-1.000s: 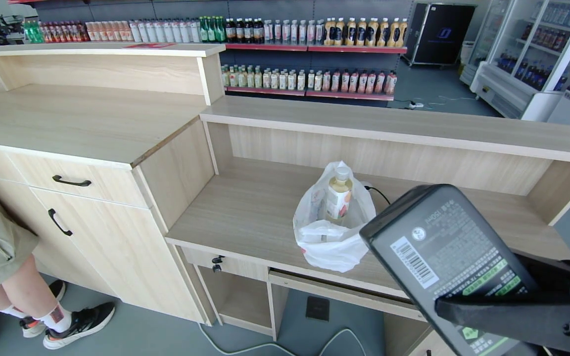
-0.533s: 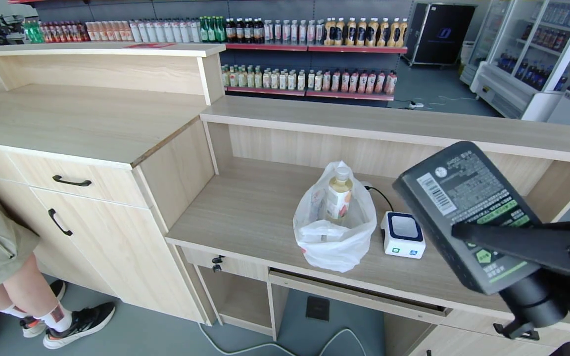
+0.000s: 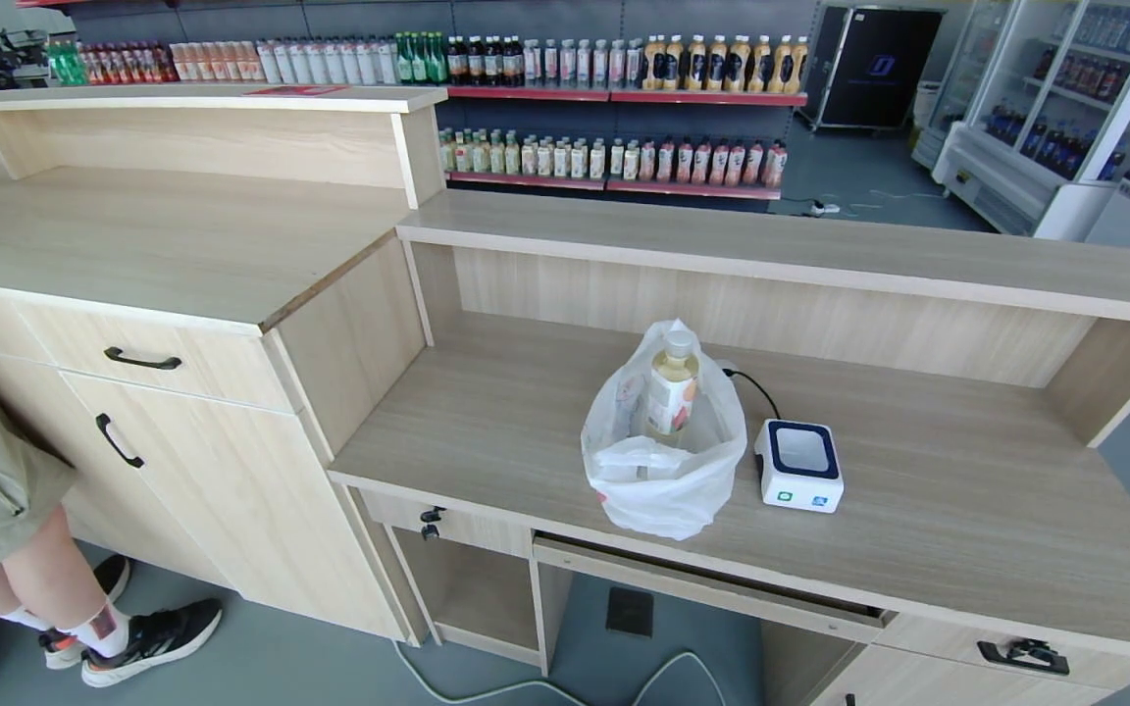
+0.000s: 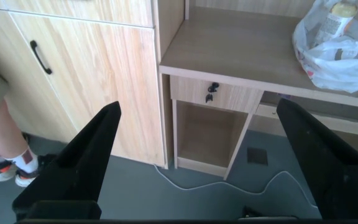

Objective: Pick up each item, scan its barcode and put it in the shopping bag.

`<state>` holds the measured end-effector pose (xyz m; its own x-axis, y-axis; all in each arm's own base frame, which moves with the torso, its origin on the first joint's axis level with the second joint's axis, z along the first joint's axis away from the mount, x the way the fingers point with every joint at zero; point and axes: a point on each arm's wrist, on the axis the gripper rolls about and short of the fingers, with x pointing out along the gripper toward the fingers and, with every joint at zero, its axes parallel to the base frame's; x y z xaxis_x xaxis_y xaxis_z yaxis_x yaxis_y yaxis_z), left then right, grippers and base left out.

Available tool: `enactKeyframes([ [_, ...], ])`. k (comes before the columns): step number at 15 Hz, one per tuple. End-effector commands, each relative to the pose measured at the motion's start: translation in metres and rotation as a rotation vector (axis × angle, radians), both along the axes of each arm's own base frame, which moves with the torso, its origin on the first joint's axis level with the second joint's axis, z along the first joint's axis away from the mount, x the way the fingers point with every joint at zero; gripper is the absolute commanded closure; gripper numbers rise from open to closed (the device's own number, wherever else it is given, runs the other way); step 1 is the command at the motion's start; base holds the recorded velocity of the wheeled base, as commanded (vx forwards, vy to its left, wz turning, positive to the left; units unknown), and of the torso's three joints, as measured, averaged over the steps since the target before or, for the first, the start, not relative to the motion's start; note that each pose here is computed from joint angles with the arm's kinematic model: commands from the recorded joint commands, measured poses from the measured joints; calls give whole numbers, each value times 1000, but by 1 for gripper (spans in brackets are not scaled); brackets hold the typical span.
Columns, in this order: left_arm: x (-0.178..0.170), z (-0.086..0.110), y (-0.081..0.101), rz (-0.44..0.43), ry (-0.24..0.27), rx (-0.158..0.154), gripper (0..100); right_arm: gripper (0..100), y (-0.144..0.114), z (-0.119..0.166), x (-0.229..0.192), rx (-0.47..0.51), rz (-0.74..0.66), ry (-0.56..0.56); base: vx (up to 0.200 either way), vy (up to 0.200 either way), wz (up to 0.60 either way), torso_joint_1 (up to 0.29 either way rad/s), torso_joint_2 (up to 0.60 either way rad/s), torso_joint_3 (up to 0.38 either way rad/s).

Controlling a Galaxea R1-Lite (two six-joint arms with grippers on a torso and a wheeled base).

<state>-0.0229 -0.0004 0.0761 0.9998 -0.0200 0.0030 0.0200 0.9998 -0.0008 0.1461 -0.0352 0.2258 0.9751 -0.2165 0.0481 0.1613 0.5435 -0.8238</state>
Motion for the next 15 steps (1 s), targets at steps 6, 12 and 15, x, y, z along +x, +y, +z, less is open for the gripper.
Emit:
enactKeyframes([
  [6,0,0,0,0,0,1,0,100,-16,-5,-7,231,-132,-43,0,0,300,0,4,1],
  [12,0,0,0,0,0,1,0,100,-25,-3,11,479,-200,-58,0,0,600,1,2,2],
  [15,0,0,0,0,1,-1,0,100,-31,-29,30,1022,-244,40,0,0,400,2,3,2],
])
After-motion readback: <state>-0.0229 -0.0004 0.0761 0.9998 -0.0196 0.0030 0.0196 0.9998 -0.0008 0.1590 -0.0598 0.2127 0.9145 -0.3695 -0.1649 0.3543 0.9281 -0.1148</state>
